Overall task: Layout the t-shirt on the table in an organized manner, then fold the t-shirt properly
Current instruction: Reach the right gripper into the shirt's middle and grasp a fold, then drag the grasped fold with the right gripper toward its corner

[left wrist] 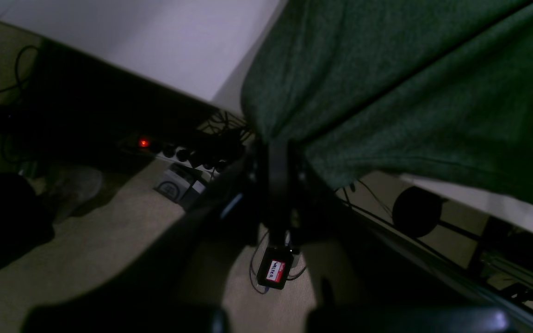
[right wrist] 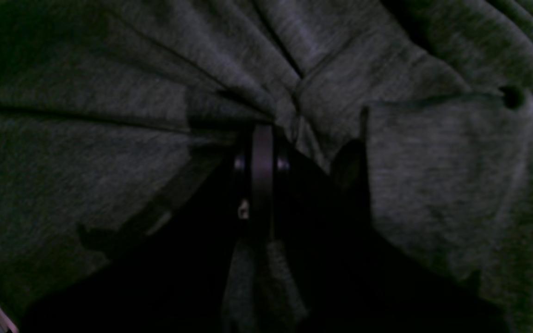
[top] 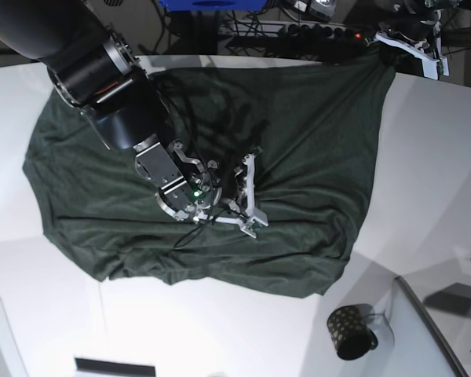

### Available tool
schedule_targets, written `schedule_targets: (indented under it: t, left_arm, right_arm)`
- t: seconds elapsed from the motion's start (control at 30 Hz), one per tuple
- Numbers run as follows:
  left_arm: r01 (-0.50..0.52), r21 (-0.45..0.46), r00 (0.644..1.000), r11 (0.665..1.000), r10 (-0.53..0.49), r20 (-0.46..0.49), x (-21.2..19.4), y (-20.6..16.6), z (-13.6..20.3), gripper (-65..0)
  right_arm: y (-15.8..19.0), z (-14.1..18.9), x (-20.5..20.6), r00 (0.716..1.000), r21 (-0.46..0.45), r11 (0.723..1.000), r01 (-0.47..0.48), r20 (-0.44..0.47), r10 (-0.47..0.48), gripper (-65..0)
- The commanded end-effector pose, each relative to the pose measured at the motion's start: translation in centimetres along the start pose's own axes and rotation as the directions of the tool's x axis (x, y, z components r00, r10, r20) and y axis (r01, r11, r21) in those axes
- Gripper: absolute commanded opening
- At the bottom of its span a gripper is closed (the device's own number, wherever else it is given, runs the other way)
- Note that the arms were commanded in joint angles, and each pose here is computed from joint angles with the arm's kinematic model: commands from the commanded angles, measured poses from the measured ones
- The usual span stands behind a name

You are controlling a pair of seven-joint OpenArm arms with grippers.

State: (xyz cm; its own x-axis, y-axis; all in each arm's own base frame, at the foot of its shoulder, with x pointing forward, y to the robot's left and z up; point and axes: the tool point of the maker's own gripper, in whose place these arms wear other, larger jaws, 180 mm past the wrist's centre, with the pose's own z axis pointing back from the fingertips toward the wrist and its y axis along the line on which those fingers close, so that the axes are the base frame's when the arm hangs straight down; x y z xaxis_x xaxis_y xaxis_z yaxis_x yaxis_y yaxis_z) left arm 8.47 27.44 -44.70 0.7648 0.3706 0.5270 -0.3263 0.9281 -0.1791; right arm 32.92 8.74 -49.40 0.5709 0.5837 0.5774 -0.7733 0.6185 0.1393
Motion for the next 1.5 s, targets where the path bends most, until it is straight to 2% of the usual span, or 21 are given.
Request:
schedule_targets:
  t: [0.0,0.13,0.2,0.37,0.43,0.53,0.67,0.73,0.8,1.0,1.2,1.47]
  left_arm:
    - [0.008,0.009,1.0,1.0,-0.008,0.02,0.6,0.5,0.4,-65.0]
    - [0.01,0.011,1.0,1.0,-0.01,0.019,0.6,0.6,0.4,-64.3]
    - [0.01,0.012,1.0,1.0,-0.01,0.019,0.6,0.6,0.4,-56.4]
    - [0.009,0.016,1.0,1.0,-0.01,0.01,0.2,0.8,0.6,-29.1]
    - [0.01,0.02,1.0,1.0,-0.01,-0.002,-0.3,1.0,0.8,-23.4]
    - [-0.008,0.031,1.0,1.0,0.008,-0.025,-1.2,1.5,0.6,-23.0]
    - [-0.065,0.049,0.995,0.997,0.069,-0.076,-3.6,2.5,-0.3,-22.9]
    - [-0.06,0.005,0.995,0.998,0.06,-0.082,-3.9,1.8,-0.7,-22.7]
    - [-0.05,-0.084,0.997,0.995,0.044,-0.071,-3.9,-0.2,-1.1,-22.9]
    - [-0.075,-0.133,0.996,0.988,0.079,0.03,-1.7,-0.4,-1.1,-23.0]
    - [-0.076,-0.165,0.997,0.983,0.08,0.021,-1.8,-1.6,-1.7,-23.0]
    - [-0.152,-0.166,0.988,0.974,0.152,-0.013,-2.9,-1.5,-3.8,-23.0]
  right_arm:
    - [-1.2,0.3,-0.4,0.999,-0.045,0.999,-0.015,-0.049,0.013,-64.8]
    - [-1.2,0.2,-0.4,0.999,-0.044,0.999,-0.016,-0.049,0.014,-64.8]
    - [-1.2,0.2,-0.4,0.999,-0.044,0.999,-0.016,-0.049,0.014,-64.8]
    - [-1.1,0.2,-0.5,0.999,-0.043,0.999,-0.015,-0.05,0.013,-64.8]
    - [-1.1,0.2,-0.6,0.999,-0.043,0.999,-0.015,-0.053,0.013,-64.8]
    - [-1.1,0.3,-1.0,0.997,-0.041,0.999,-0.019,-0.08,0.015,-64.8]
    - [-0.4,0.9,0.4,0.999,-0.043,0.999,-0.032,-0.033,0.031,-64.8]
    - [-0.4,1.7,0.7,0.999,-0.056,0.997,-0.051,-0.01,0.05,-64.8]
    - [-0.2,2.7,1.4,0.997,-0.069,0.995,-0.069,0.013,0.07,-64.8]
    - [0.3,5.8,2.4,0.991,-0.113,0.987,-0.112,0.06,0.12,-64.8]
    - [0.5,8.2,2.2,0.986,-0.15,0.979,-0.141,0.066,0.153,-64.8]
    - [0.8,10.1,0.2,0.982,-0.172,0.972,-0.163,0.067,0.177,-64.8]
